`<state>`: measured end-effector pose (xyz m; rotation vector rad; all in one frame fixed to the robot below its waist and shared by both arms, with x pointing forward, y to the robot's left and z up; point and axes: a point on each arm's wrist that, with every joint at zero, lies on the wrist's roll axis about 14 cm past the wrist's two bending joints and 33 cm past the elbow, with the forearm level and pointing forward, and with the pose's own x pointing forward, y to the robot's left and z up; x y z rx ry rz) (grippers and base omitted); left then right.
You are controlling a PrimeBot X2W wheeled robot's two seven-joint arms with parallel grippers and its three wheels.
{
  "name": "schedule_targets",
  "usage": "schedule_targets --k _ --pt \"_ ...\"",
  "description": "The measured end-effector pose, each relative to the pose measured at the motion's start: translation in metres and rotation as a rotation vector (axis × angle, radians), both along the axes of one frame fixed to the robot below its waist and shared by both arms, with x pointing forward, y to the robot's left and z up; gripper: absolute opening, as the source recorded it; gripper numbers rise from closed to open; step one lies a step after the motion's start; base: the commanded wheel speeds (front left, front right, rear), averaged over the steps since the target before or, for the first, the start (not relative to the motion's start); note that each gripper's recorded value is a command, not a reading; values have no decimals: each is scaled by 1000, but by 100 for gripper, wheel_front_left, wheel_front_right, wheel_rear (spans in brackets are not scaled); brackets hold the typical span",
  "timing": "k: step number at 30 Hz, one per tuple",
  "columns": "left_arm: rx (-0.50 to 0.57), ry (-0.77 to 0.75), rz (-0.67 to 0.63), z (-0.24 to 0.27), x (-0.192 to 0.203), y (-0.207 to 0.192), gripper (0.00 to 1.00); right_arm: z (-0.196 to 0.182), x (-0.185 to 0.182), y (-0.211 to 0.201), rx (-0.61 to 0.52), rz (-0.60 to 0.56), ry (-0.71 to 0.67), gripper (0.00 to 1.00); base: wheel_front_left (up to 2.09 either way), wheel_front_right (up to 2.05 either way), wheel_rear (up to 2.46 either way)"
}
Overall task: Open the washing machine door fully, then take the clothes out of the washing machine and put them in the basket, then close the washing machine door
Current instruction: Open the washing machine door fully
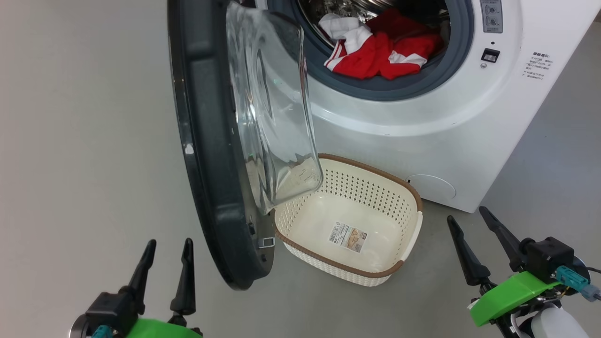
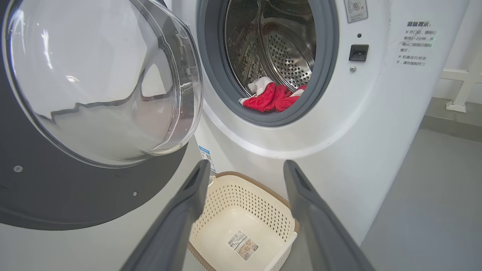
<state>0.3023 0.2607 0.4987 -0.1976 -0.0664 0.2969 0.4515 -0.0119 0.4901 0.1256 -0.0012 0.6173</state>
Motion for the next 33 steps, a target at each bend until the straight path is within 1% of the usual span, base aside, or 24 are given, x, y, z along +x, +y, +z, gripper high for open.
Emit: schedule_targets --k 13,26,31,32,33 --pt "-3 5 -6 -2 1 -2 100 -13 -6 -14 -9 -49 31 100 0 0 0" --pt "-5 4 -4 -2 0 -2 100 -4 -6 -10 5 -45 7 100 0 0 0" --pt "-8 1 5 -1 -1 0 100 -3 -7 -8 -10 -36 -5 100 0 0 0" --pt "-12 -2 8 0 -2 1 98 -3 -7 -8 -10 -36 -6 100 0 0 0" --pt "-15 -5 12 0 -2 2 29 -3 -7 -8 -10 -35 -6 100 0 0 0"
